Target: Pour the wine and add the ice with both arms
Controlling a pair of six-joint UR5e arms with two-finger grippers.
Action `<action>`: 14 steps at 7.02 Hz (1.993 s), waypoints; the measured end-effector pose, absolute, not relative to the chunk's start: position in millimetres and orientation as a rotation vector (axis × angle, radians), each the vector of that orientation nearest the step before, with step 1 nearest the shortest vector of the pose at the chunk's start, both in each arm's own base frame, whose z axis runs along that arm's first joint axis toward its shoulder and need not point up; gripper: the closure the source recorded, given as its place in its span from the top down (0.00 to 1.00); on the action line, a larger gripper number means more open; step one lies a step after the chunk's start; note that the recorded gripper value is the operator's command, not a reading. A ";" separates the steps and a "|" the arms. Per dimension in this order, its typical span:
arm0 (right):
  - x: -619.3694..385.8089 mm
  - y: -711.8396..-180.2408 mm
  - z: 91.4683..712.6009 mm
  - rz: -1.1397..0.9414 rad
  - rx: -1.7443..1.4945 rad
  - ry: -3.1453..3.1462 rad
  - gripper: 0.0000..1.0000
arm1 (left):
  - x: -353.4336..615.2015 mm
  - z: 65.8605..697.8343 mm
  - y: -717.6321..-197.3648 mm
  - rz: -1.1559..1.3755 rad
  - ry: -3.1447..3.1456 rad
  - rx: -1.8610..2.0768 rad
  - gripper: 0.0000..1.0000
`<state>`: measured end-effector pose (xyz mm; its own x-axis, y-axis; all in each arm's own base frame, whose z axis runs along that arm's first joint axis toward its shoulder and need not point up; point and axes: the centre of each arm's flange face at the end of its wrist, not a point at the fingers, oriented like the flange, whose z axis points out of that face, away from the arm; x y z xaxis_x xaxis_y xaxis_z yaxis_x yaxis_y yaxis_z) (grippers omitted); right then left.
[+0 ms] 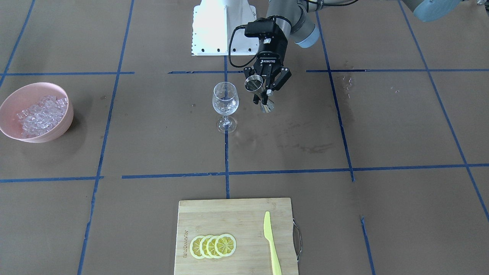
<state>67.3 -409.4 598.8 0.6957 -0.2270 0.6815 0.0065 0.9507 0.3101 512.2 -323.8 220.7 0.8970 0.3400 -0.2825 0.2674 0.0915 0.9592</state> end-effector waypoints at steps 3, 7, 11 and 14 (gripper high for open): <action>67.3 -407.8 600.9 -0.131 0.291 -0.794 1.00 | 520.1 211.5 -311.6 0.187 0.320 1.553 0.00; 67.3 -406.3 602.8 -0.127 0.286 -0.794 1.00 | 527.3 203.1 -290.3 0.373 0.054 1.597 0.00; 67.1 -405.2 607.4 -0.124 0.277 -0.797 1.00 | 528.6 196.3 -282.9 0.504 -0.124 1.606 0.00; 67.1 -405.4 607.5 -0.125 0.277 -0.798 1.00 | 528.5 193.1 -282.6 0.592 -0.219 1.606 0.00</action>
